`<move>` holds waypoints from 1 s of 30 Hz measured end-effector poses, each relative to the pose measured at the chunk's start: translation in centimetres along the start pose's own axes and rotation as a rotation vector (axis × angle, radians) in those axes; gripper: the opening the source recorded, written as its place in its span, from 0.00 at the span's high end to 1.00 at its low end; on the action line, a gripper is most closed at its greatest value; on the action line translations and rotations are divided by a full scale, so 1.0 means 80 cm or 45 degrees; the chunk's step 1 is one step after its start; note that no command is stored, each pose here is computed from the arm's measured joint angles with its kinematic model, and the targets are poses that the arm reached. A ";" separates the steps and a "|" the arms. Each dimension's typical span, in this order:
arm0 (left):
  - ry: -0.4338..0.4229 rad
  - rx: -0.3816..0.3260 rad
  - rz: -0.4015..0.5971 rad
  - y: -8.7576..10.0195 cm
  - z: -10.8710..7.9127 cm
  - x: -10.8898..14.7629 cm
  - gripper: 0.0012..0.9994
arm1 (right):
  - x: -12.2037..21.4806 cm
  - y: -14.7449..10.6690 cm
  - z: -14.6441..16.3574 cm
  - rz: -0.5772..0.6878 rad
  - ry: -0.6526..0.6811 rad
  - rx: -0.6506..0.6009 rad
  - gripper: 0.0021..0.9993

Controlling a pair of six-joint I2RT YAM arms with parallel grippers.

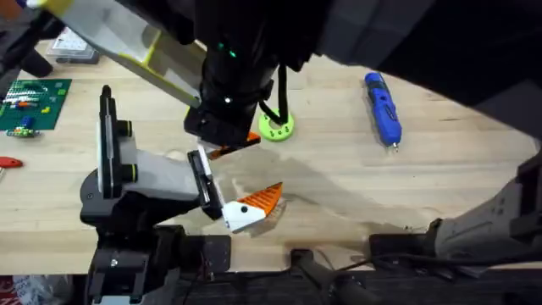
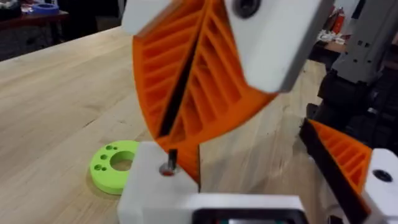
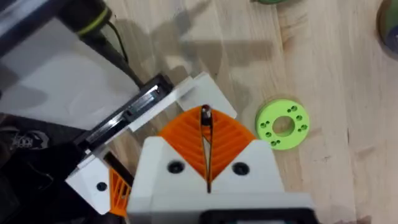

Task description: Pick up the gripper from the table and insert it into the empty holder that is missing its gripper. Then pick up a screw, insert it into the mounting hole, and use the screwdriver to tighten it. Finally, clean up the table by picking up the vegetable and placing it into the bucket.

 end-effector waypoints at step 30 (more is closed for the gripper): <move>-0.001 0.001 0.000 0.000 0.000 0.000 0.01 | -0.008 0.000 -0.001 0.022 0.003 -0.002 0.99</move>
Point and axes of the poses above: each hand's point on the last joint's axis, 136 mm out from that joint toward the fingers, its own x axis back along the fingers, its own z axis along the line the jaws close on, y = z × x, the point moved 8 cm from there along x, back along the fingers, and after that the axes turned 5 degrees about -x, right-handed, at the moved point
